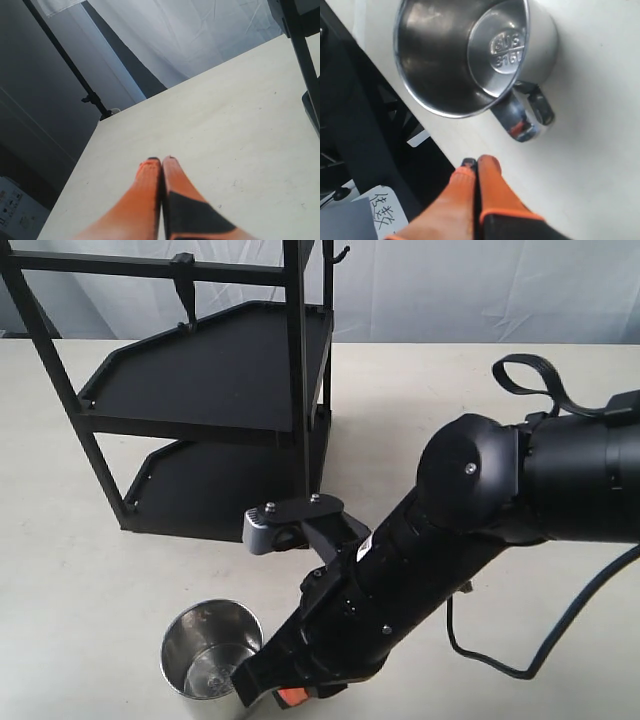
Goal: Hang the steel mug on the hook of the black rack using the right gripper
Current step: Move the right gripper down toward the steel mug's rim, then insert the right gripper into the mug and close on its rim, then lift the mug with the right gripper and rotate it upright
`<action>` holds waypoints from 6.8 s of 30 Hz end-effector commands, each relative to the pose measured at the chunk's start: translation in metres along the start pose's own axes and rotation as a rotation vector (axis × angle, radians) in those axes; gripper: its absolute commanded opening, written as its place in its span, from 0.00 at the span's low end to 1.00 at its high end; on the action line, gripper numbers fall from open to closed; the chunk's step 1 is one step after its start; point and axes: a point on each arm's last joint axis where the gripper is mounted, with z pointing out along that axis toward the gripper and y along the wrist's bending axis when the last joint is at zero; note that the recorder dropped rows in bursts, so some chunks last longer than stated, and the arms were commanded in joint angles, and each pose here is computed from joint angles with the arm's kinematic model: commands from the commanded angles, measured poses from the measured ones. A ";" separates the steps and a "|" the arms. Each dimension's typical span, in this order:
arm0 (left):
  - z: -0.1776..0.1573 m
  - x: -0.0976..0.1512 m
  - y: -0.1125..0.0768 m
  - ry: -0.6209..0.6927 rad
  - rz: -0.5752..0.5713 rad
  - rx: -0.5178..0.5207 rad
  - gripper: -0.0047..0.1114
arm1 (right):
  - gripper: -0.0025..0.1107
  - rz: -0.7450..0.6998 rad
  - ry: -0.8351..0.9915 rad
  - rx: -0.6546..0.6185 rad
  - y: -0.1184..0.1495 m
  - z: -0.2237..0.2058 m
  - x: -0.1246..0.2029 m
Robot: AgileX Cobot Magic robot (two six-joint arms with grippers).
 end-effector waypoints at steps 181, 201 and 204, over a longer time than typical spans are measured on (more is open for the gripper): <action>-0.001 -0.002 0.000 -0.019 -0.002 -0.002 0.05 | 0.01 -1.341 -0.984 0.362 0.123 -0.065 0.014; -0.001 -0.002 0.000 -0.019 -0.002 -0.002 0.05 | 0.01 -1.463 -1.052 0.479 0.122 -0.067 0.010; -0.001 -0.002 0.000 -0.019 -0.002 -0.002 0.05 | 0.01 -1.454 -1.085 0.478 0.110 -0.062 0.009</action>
